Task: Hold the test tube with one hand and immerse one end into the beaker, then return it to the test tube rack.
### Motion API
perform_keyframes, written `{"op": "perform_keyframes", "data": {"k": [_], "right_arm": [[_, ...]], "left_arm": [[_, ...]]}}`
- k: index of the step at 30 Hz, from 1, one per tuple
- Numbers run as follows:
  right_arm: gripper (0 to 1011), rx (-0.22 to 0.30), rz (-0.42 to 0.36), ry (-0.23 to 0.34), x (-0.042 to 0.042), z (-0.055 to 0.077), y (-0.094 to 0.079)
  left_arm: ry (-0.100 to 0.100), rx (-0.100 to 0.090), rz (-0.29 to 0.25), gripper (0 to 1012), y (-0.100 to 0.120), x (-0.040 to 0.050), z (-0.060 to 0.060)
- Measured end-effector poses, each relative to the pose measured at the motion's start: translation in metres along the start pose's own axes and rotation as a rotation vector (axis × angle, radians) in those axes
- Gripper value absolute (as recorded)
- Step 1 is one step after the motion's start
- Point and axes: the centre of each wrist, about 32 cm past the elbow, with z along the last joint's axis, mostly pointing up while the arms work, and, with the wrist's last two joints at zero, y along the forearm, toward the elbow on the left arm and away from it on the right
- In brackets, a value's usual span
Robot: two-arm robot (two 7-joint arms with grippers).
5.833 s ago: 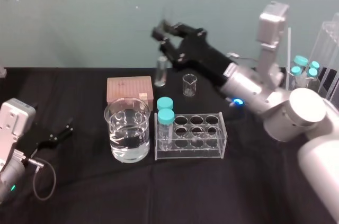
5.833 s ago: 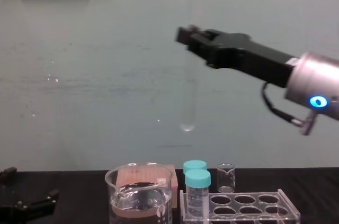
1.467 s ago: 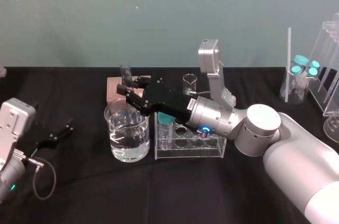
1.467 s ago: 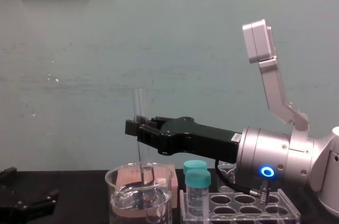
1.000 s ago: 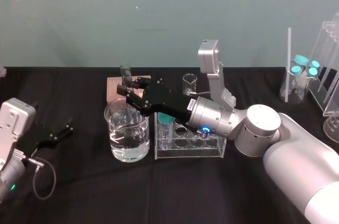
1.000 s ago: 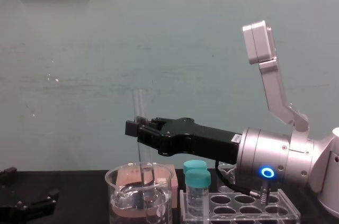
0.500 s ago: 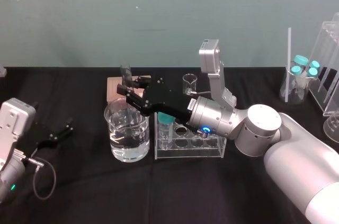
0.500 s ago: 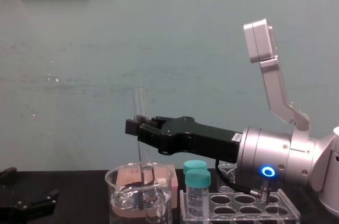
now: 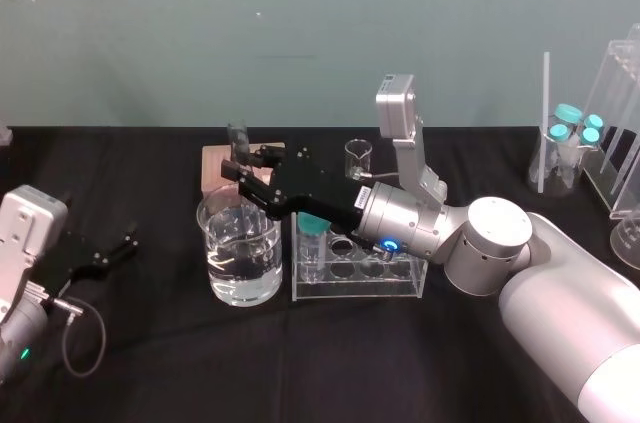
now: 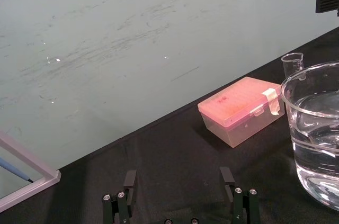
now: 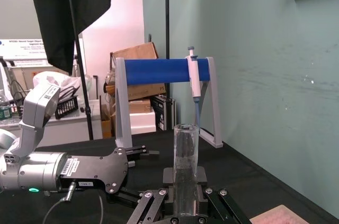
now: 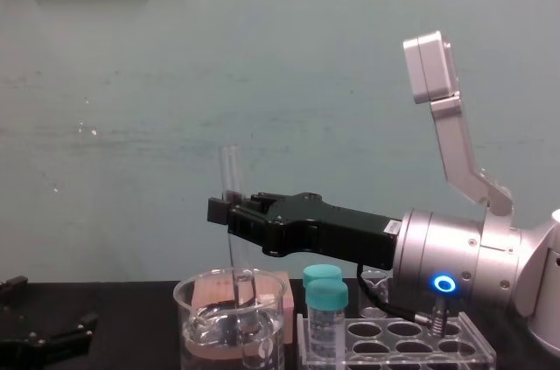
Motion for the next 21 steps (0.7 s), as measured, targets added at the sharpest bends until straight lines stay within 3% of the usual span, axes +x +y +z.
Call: {"op": "perform_keyframes", "data": {"k": [21], "right_arm": [[241, -0.004, 0.004, 0.002, 0.0005, -0.0002, 0.0024]], "left_arm": [[0.000, 0.000, 0.000, 1000, 0.0000, 0.0000, 0.0000]]}}
